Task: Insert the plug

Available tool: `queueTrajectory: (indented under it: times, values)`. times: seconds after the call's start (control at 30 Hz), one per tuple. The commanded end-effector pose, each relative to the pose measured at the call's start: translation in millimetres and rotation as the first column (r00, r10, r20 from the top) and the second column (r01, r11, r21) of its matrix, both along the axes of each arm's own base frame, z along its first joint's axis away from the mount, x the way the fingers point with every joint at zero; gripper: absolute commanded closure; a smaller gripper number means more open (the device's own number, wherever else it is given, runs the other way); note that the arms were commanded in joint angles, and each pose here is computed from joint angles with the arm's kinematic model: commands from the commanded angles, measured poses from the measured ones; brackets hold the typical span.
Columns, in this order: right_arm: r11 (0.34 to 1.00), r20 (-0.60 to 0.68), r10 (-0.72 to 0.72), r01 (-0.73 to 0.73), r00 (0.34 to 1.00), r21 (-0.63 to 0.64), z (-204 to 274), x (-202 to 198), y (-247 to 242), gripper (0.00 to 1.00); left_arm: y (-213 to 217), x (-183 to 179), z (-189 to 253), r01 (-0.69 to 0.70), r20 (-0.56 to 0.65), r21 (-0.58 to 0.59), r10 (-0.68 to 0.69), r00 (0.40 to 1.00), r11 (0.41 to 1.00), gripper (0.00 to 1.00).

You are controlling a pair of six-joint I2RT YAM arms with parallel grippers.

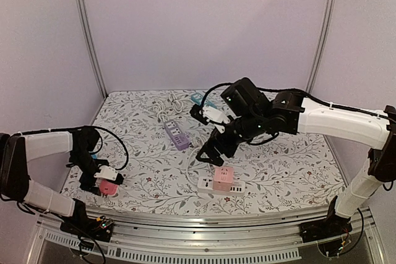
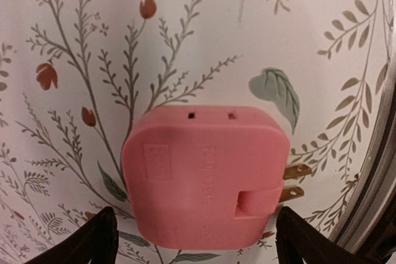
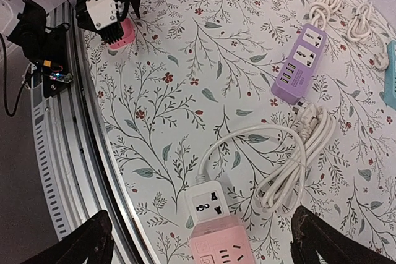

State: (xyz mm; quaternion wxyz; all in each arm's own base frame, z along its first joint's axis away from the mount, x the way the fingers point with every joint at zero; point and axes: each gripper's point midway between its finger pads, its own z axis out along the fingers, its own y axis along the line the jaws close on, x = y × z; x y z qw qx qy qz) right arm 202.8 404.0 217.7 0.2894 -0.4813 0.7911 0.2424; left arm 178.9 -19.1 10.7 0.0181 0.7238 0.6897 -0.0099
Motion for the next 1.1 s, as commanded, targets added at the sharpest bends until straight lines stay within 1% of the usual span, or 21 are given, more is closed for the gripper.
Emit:
queueTrajectory:
  times: [0.0, 0.37, 0.47, 0.57, 0.73, 0.77, 0.83, 0.97, 1.07]
  values:
    - [1.000, -0.017, 0.009, -0.009, 1.000, -0.002, -10, -3, 6, 0.01, 3, -7, -9, 0.040, -0.025, 0.005, -0.040, 0.999, 0.999, 0.16]
    - [1.000, -0.024, 0.004, -0.004, 1.000, -0.007, -15, -1, 8, 0.01, -10, -10, -11, 0.003, -0.041, -0.029, -0.005, 0.999, 1.000, 0.34]
    - [1.000, -0.020, 0.001, -0.001, 1.000, -0.006, -14, 0, 8, 0.01, -13, -14, -11, -0.003, -0.052, -0.036, 0.002, 0.999, 0.999, 0.46]
    - [1.000, -0.013, -0.002, 0.002, 1.000, -0.002, -12, 1, 8, 0.01, -14, -16, -10, 0.002, -0.060, -0.032, -0.004, 0.998, 0.999, 0.62]
    - [1.000, -0.003, -0.016, 0.016, 1.000, 0.002, -9, 3, 7, 0.01, -17, -12, -3, -0.014, -0.044, -0.031, 0.012, 0.999, 0.999, 0.86]
    - [1.000, -0.002, -0.023, 0.023, 1.000, 0.005, -8, 4, 7, 0.01, -19, -10, 0, -0.018, -0.038, -0.031, 0.017, 0.999, 0.999, 0.92]
    - [0.999, 0.005, -0.049, 0.049, 0.999, 0.006, -6, 8, 6, 0.01, -22, 0, 10, -0.038, -0.001, -0.026, 0.038, 0.999, 0.999, 1.00]
    - [0.985, -0.019, -0.169, 0.170, 0.985, 0.042, 7, 32, -6, 0.01, -32, 31, 49, -0.106, 0.124, -0.039, 0.110, 0.986, 0.994, 1.00]
    - [0.944, -0.086, -0.301, 0.310, 0.950, 0.110, 28, 57, -21, 0.01, -43, 59, 92, -0.137, 0.272, -0.060, 0.148, 0.951, 0.989, 1.00]
